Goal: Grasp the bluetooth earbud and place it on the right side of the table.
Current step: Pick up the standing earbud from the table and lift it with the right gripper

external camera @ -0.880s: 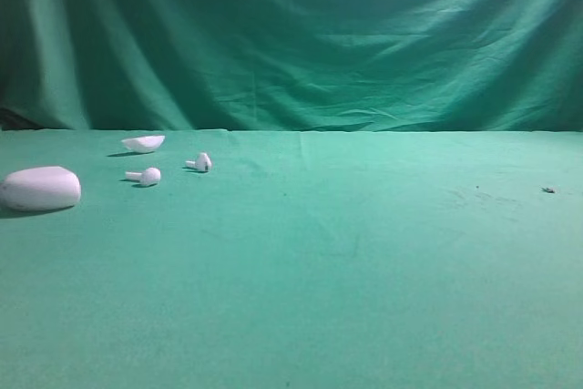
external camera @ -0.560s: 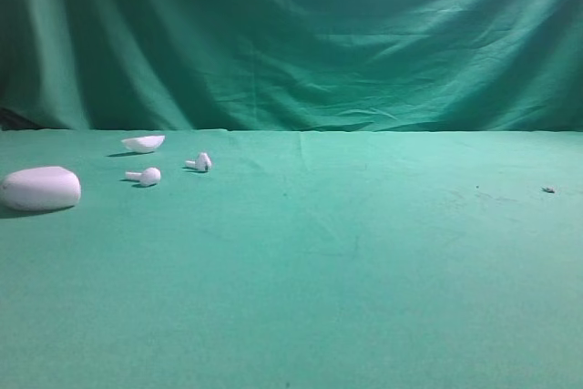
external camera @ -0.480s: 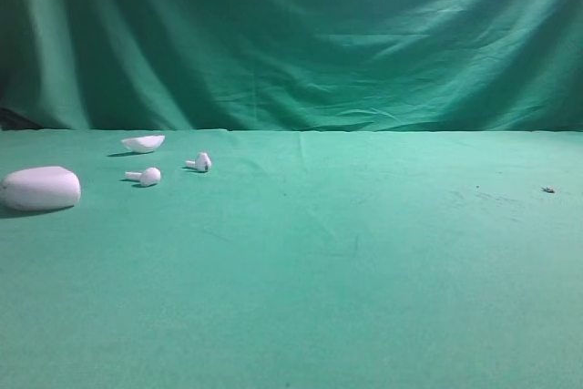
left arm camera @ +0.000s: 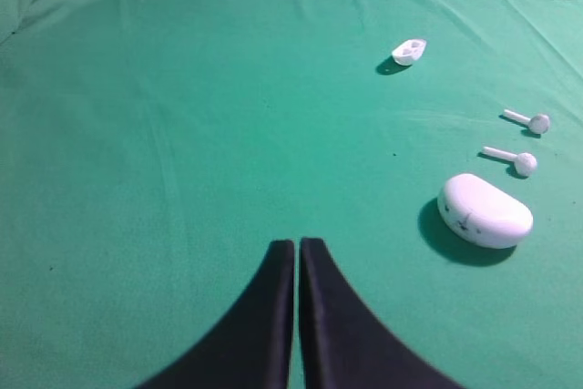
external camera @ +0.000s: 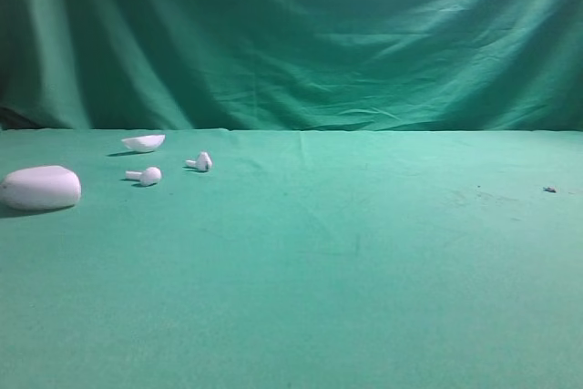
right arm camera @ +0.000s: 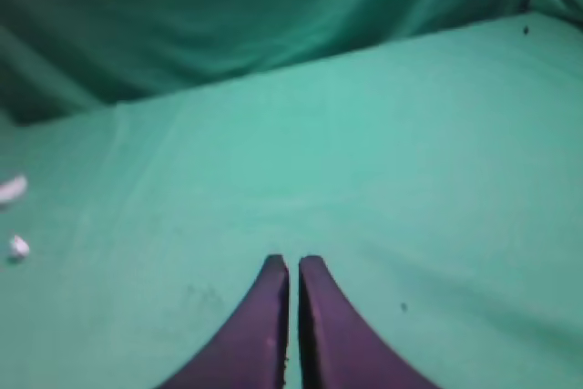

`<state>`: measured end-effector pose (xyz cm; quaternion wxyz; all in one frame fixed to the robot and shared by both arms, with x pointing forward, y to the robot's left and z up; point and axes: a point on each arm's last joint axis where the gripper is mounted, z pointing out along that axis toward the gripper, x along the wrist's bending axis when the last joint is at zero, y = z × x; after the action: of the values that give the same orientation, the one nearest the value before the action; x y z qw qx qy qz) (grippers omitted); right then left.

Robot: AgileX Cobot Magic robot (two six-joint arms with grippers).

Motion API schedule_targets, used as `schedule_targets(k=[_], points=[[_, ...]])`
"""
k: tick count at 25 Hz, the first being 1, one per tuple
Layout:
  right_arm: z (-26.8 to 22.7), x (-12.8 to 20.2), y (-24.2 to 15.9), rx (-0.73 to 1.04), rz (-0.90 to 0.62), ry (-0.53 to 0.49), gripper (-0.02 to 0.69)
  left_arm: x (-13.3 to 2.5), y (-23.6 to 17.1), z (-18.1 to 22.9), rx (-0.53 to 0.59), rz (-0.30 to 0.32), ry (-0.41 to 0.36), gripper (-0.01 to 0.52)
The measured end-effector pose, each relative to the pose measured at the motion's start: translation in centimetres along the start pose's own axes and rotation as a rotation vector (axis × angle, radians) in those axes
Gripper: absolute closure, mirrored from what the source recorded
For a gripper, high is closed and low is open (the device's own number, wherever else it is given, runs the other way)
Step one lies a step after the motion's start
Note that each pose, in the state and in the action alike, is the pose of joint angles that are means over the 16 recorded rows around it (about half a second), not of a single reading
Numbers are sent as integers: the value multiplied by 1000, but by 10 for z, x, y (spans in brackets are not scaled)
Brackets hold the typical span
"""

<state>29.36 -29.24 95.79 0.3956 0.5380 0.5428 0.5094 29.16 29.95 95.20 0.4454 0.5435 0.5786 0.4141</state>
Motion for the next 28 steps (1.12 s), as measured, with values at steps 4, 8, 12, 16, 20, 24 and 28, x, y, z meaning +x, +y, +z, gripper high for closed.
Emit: schedule_targets(k=[4,8,12,16,20,24,28], points=[[-2,3,15,-105,5,25,665,0,0,0,0,0,0,514],[-4,6,38,-159,-2,35,665,0,0,0,0,0,0,514],[-4,9,66,-124,-24,23,665,0,0,0,0,0,0,514],[3,11,91,-4,-58,-7,665,0,0,0,0,0,0,514],[18,13,113,159,-108,-34,665,0,0,0,0,0,0,514],[41,16,131,319,-177,-32,665,0,0,0,0,0,0,514],[71,26,149,460,-263,12,665,0,0,0,0,0,0,514]])
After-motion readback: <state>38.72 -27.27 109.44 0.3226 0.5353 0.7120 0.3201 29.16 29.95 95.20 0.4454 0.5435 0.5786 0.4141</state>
